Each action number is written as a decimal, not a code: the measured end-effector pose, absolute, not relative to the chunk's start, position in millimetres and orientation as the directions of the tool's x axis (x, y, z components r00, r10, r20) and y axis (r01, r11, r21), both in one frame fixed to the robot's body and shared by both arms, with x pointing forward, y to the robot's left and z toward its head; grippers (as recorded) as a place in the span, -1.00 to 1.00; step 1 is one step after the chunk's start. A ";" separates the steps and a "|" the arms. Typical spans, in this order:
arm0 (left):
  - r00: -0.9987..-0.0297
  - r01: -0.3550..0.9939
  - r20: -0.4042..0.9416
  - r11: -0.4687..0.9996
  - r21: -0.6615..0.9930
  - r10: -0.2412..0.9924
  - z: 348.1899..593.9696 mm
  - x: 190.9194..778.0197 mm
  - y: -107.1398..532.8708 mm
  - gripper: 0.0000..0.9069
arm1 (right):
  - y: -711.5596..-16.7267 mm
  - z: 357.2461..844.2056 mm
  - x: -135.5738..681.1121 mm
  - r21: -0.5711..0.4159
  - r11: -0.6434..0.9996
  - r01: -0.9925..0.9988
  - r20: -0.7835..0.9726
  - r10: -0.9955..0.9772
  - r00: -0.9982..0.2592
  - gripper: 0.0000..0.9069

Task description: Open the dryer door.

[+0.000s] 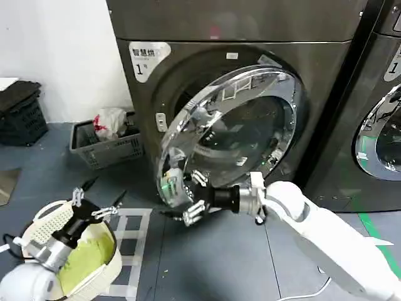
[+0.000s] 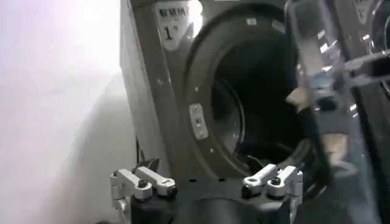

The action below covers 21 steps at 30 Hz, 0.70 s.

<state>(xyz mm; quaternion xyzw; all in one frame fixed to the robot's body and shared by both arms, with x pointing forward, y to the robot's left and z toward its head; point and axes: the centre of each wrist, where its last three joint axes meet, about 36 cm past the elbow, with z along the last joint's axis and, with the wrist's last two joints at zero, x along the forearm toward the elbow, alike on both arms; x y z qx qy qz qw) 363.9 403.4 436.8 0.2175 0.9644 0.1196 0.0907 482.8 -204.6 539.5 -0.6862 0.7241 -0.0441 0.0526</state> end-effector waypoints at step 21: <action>-0.703 0.652 -0.067 0.680 0.336 0.708 453.3 468.0 334.7 1.00 | -302.4 537.0 409.0 -0.166 0.213 -0.963 -0.016 -0.977 -0.213 1.00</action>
